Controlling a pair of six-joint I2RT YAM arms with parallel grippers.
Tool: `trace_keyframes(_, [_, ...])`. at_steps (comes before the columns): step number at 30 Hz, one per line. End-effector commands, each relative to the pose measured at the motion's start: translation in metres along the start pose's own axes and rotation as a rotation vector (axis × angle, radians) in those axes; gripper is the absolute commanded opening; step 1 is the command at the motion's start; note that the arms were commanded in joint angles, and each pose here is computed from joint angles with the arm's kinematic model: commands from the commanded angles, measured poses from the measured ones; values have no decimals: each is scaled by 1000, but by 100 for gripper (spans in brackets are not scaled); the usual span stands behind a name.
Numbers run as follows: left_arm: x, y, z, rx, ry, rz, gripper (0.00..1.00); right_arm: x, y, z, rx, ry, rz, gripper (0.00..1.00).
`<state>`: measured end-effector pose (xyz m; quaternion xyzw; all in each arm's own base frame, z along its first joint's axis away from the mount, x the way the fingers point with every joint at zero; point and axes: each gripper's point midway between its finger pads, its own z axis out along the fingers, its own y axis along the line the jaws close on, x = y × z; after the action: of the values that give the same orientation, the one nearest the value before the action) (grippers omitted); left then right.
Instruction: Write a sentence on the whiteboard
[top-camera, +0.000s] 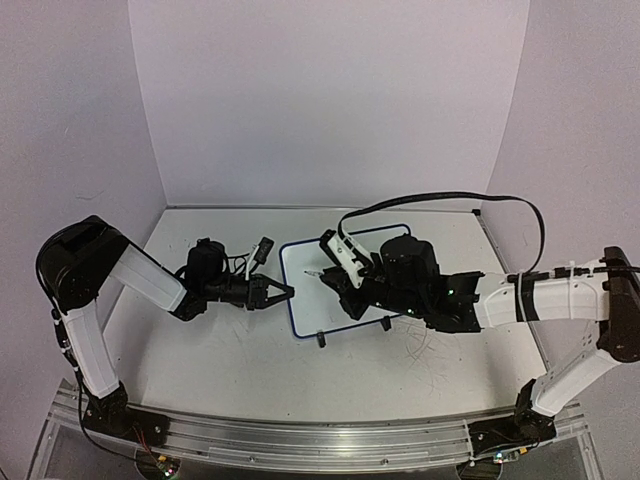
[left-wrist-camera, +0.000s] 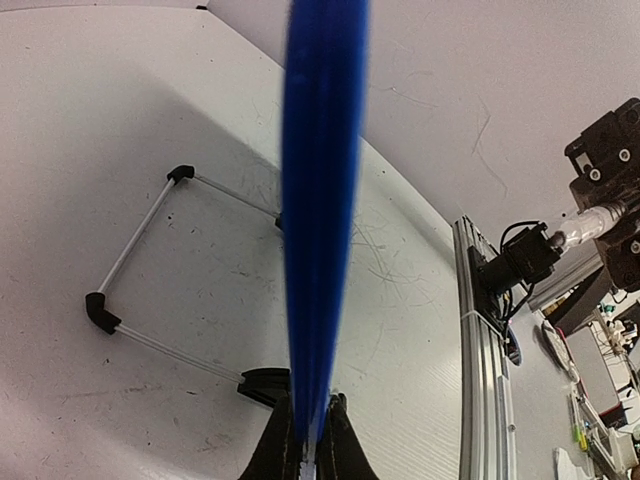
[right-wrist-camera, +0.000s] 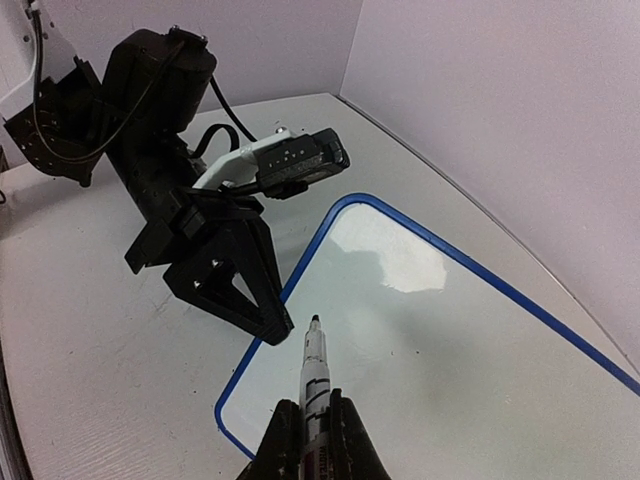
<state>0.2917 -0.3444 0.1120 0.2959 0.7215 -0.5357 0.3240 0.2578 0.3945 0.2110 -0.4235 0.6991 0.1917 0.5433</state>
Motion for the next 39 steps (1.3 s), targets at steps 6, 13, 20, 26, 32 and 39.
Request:
trace_keyframes(6, [10, 17, 0, -87, 38, -26, 0, -22, -1, 15, 18, -62, -13, 0])
trace_keyframes(13, [11, 17, -1, -92, 40, -18, 0, -20, -2, 25, 31, -50, -18, 0])
trace_keyframes(20, [12, 17, 0, -89, 44, -18, 0, -18, -2, 35, 45, -39, -20, 0])
trace_keyframes(26, [12, 17, -1, -92, 44, -16, 0, -15, -6, 40, 70, -31, -18, 0])
trace_keyframes(32, [12, 17, -1, -96, 45, -17, 0, -11, -5, 44, 74, -25, -20, 0])
trace_keyframes(39, [11, 18, -1, -96, 44, -15, 0, -8, -7, 47, 88, -21, -20, 0])
